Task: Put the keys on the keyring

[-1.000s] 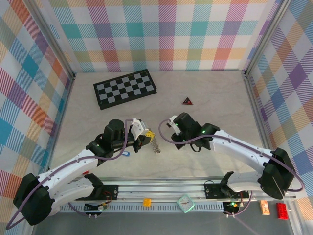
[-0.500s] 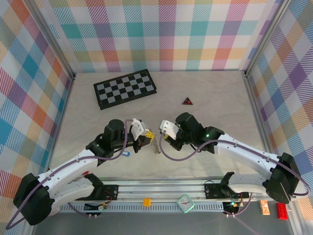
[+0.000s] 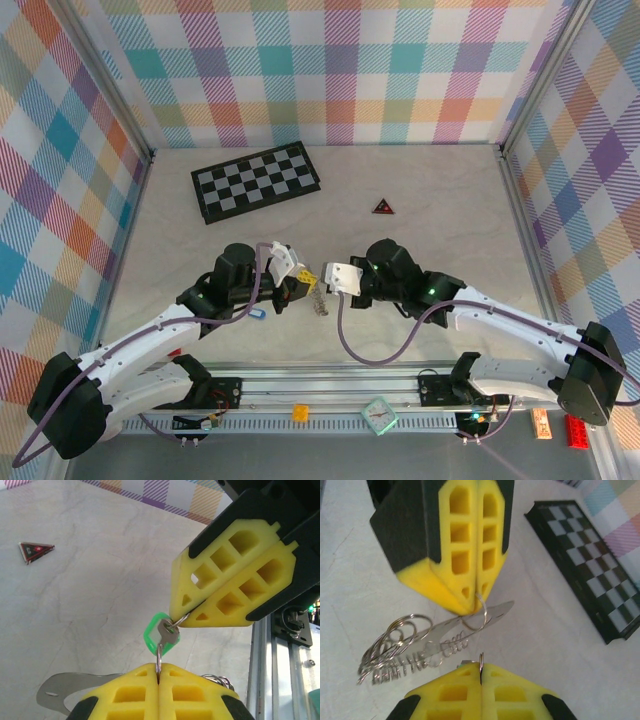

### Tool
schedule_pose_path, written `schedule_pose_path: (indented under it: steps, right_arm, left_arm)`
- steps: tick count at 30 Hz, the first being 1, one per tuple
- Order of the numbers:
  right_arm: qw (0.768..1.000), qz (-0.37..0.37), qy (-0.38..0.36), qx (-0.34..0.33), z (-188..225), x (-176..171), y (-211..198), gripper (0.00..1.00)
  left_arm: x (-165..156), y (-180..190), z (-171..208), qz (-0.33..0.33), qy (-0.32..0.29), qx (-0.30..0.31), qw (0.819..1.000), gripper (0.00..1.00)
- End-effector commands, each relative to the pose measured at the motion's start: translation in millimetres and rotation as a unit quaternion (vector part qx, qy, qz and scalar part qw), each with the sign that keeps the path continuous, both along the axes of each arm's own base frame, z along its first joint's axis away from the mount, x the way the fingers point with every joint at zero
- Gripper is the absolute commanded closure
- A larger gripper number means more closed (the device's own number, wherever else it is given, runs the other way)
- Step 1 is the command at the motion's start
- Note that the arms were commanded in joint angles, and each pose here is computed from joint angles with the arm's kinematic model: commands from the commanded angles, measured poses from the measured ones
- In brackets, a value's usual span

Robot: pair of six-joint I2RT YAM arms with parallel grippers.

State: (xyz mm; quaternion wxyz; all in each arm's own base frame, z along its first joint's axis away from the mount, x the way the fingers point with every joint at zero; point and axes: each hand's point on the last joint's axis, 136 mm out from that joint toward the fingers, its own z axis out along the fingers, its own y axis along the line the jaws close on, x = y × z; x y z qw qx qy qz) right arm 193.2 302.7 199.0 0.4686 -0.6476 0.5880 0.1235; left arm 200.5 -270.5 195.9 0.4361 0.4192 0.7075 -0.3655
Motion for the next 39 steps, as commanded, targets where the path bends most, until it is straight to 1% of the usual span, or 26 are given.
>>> schedule_pose_path:
  steps: [1, 8, 17, 39]
  right_arm:
    - [0.999, 0.019, -0.047, 0.019, 15, 1, 7, 1.00]
    - [0.999, 0.029, -0.042, 0.009, 9, -3, 11, 1.00]
    - [0.998, 0.011, -0.053, 0.013, 11, 3, 13, 1.00]
    - [0.999, 0.025, -0.035, 0.000, -1, -1, 17, 1.00]
  left_arm:
    - [-2, -7, 21, -0.002, 0.015, -0.021, 1.000, 1.00]
    - [1, -8, 23, 0.008, 0.030, -0.030, 0.999, 1.00]
    - [1, -8, 23, 0.007, 0.029, -0.031, 0.999, 1.00]
    - [3, -10, 22, 0.005, 0.027, -0.032, 0.999, 1.00]
